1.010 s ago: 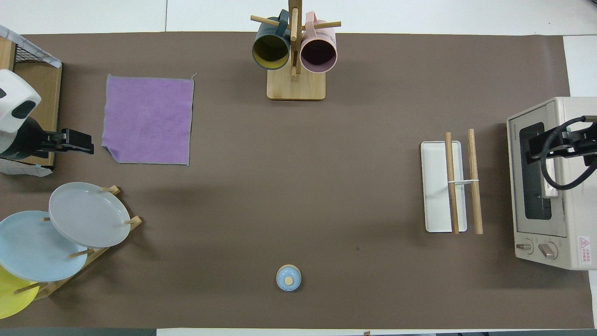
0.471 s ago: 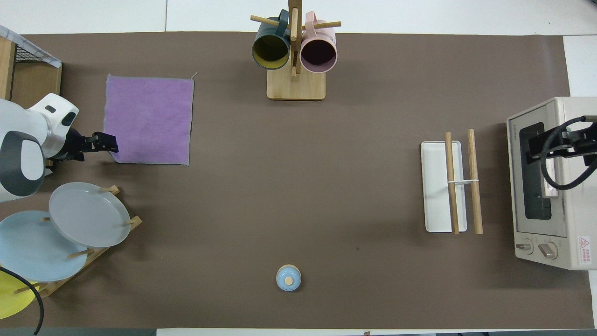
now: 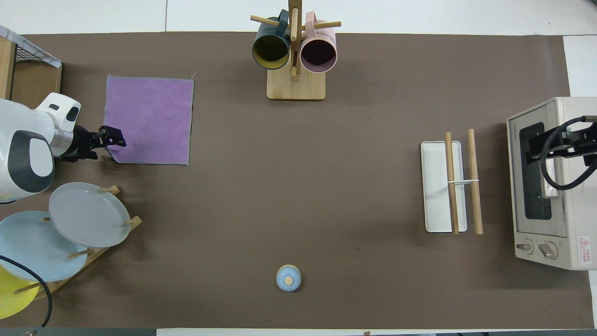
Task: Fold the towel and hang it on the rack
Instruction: 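Grasp the purple towel's edge with the left gripper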
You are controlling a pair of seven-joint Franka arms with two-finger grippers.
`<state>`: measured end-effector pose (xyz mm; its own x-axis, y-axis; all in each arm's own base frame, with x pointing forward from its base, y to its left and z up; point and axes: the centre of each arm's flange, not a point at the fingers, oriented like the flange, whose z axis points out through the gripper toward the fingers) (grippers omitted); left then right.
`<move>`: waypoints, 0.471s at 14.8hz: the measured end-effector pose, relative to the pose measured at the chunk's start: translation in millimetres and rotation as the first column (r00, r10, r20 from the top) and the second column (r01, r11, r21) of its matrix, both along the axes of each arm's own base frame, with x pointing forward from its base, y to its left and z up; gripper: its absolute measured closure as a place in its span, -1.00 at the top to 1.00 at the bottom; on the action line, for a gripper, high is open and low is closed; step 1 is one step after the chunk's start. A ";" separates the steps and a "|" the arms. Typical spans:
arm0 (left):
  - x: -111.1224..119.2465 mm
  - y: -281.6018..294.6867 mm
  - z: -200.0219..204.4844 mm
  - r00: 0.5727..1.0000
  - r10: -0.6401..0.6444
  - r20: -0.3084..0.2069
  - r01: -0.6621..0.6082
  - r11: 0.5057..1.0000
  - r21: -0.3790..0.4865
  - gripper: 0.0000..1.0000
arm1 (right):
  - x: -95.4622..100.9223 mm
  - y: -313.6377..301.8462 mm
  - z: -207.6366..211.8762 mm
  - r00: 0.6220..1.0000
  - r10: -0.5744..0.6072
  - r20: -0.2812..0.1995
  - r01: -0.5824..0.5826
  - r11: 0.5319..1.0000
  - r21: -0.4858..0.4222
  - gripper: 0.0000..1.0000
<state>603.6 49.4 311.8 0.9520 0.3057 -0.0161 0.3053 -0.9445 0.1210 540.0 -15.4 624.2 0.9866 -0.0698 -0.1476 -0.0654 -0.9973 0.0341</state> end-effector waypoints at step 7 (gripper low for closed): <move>10.1 10.7 -0.5 1.000 0.018 0.011 -0.018 1.000 -0.001 0.62 | 0.0 0.0 0.0 1.000 0.000 0.000 0.000 1.000 0.000 1.00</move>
<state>613.8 60.1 311.3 0.9465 0.3228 -0.0063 0.3210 -0.9388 0.1254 540.0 -15.4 624.2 0.9866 -0.0698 -0.1476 -0.0654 -0.9973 0.0341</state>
